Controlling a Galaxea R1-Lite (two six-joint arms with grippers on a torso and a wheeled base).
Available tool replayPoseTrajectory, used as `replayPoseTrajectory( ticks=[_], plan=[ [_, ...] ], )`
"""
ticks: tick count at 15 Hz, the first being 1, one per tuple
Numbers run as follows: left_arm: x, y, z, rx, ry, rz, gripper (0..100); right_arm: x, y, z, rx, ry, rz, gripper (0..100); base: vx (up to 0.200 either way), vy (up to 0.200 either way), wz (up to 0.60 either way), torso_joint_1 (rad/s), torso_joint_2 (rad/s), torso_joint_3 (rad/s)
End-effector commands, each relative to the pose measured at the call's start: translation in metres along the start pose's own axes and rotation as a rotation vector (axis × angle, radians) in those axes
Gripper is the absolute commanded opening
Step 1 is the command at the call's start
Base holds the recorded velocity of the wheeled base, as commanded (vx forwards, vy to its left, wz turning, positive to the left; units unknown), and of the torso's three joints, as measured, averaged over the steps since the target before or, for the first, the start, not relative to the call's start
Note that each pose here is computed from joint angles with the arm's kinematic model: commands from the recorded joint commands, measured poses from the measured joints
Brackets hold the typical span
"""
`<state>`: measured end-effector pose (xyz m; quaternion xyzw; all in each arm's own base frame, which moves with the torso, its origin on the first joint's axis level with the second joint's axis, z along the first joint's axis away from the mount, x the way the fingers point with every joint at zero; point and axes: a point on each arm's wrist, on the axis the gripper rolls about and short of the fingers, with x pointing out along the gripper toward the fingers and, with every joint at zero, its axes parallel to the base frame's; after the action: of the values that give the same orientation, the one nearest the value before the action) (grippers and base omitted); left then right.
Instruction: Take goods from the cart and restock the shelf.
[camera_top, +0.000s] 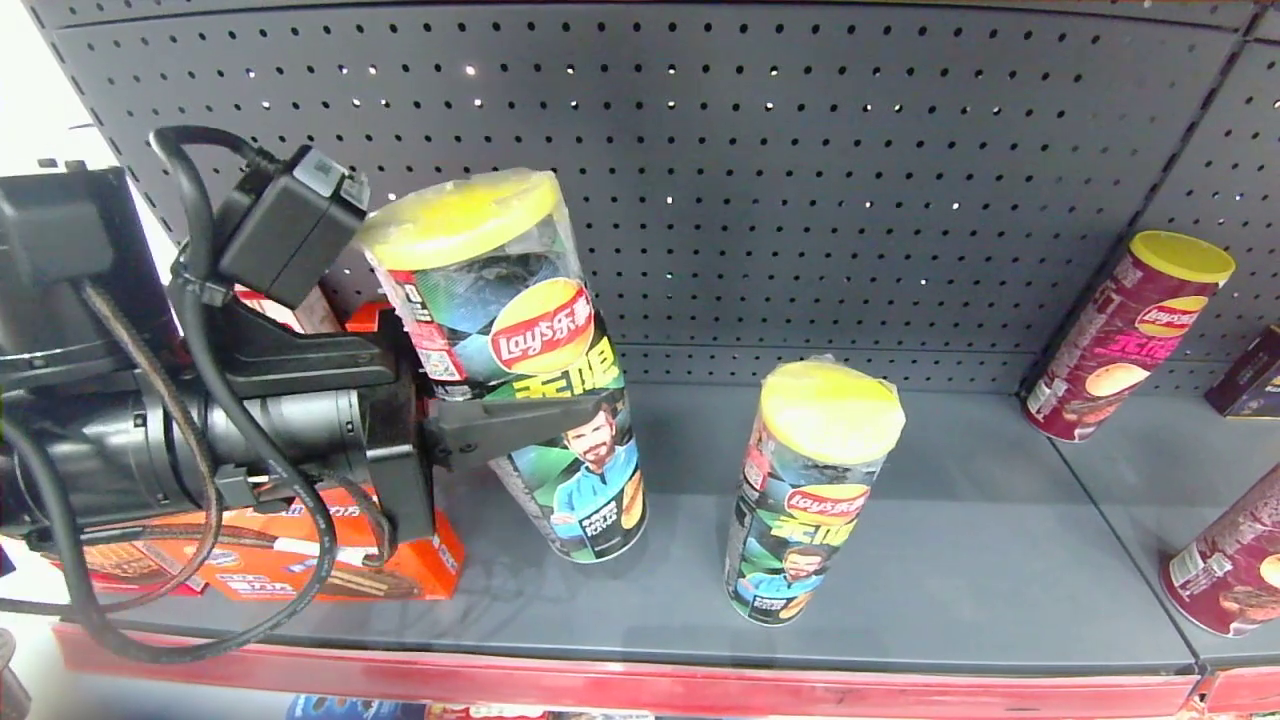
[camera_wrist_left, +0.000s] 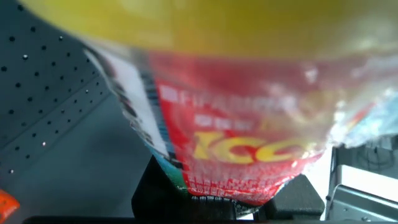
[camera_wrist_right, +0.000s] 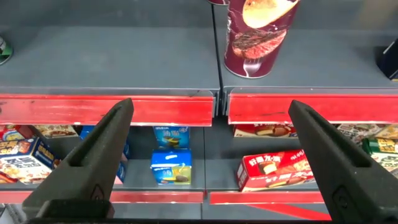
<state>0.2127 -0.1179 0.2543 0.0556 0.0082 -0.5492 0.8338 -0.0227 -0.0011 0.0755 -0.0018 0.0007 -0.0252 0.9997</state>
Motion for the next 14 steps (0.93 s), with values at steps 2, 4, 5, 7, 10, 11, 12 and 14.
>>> replayPoseTrajectory(
  ticks=[2,4,5,7,10,11,12,14],
  plan=[
    [0.018,0.016,-0.013,-0.021,0.037,-0.002,0,0.0,0.0,0.0,0.0,0.002,0.0,100,0.0,0.0,0.0,0.0,0.0,0.0],
    [0.019,0.033,-0.006,-0.001,0.025,0.037,0,0.0,0.0,0.0,-0.001,0.002,0.0,100,0.0,0.0,0.0,0.0,0.0,0.0],
    [0.023,0.037,-0.006,-0.006,0.03,0.035,0,0.0,0.0,0.0,-0.001,0.002,0.0,100,0.0,0.0,0.0,0.0,0.0,0.0],
    [0.045,0.048,-0.005,-0.002,0.03,0.012,0,0.0,0.0,0.0,0.0,0.002,0.0,100,0.0,0.0,0.0,0.0,0.0,0.0],
    [0.056,0.05,-0.005,-0.05,0.087,-0.012,0,0.0,0.0,0.0,0.0,0.002,0.0,100,0.0,0.0,0.0,0.0,0.0,0.0],
    [0.06,0.054,0.001,-0.05,0.087,-0.015,0,0.0,0.0,0.0,0.0,0.002,0.0,100,0.0,0.0,0.0,0.0,0.0,0.0],
    [0.069,0.058,0.003,-0.049,0.087,-0.024,0,0.0,0.0,0.0,0.0,0.002,0.0,100,0.0,0.0,0.0,0.0,0.0,0.0],
    [0.082,0.064,0.002,-0.038,0.083,-0.033,0,0.0,0.0,0.0,0.0,0.002,0.0,100,0.0,0.0,0.0,0.0,0.0,0.0]
  ],
)
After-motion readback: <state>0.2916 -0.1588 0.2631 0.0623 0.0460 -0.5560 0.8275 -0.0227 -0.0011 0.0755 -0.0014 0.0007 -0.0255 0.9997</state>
